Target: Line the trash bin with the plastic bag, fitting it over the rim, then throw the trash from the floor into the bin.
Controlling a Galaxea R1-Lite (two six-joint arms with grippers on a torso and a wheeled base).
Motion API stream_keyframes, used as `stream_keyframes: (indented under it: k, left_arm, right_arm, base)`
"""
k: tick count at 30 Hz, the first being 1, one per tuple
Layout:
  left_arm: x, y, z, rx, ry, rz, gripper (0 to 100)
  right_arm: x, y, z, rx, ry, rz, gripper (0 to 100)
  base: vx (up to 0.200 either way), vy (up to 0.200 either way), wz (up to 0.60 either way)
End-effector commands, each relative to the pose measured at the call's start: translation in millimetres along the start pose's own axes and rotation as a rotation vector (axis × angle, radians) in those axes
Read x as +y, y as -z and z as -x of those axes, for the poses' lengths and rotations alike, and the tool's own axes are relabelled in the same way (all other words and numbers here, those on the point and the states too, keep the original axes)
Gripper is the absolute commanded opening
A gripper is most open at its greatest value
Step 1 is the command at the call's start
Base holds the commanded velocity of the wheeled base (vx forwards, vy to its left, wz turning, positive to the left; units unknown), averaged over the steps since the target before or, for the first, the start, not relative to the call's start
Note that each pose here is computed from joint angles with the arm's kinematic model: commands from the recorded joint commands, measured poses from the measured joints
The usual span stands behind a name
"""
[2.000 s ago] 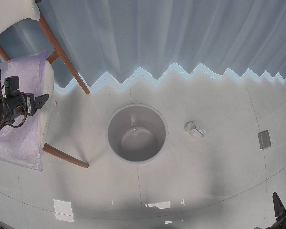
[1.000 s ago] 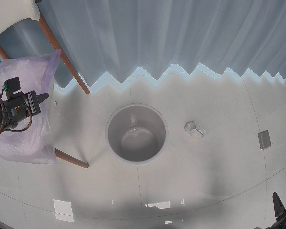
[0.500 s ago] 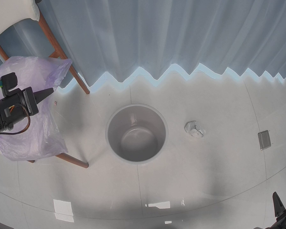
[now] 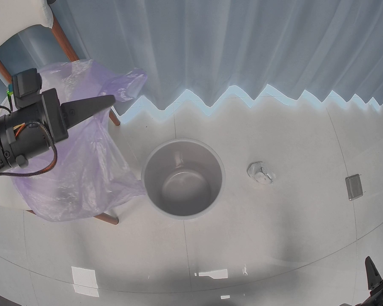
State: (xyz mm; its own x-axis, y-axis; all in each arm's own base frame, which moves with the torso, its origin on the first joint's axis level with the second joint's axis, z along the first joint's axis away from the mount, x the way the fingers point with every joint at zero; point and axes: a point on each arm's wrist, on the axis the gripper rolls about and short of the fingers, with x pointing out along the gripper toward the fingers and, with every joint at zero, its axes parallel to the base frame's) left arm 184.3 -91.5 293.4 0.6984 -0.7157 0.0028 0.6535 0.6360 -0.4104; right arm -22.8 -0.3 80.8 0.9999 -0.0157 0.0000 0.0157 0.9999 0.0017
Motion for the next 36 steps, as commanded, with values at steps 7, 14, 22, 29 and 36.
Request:
stream_keyframes:
  k: [7,14,22,29,36]
  left_arm:
    - [-40,4,-26,0.044,0.233,0.051,0]
    - [-47,-4,-49,-0.018,0.303,0.112,0]
    - [-47,3,-58,0.010,0.311,0.142,0]
    - [-75,8,-72,0.049,0.413,0.200,0]
    - [-75,15,-92,0.007,0.454,0.197,0]
  right_arm:
    - [0,5,0,0.000,0.000,0.000,100]
    - [0,5,0,-0.002,0.000,0.000,100]
    - [0,5,0,0.000,0.000,0.000,100]
    - [0,5,0,-0.002,0.000,0.000,100]
    - [0,5,0,-0.002,0.000,0.000,100]
  base:
    - [0.000,0.000,0.00]
    - [0.000,0.000,0.00]
    - [0.000,0.000,0.00]
    - [0.000,0.000,0.00]
    - [0.000,0.000,0.00]
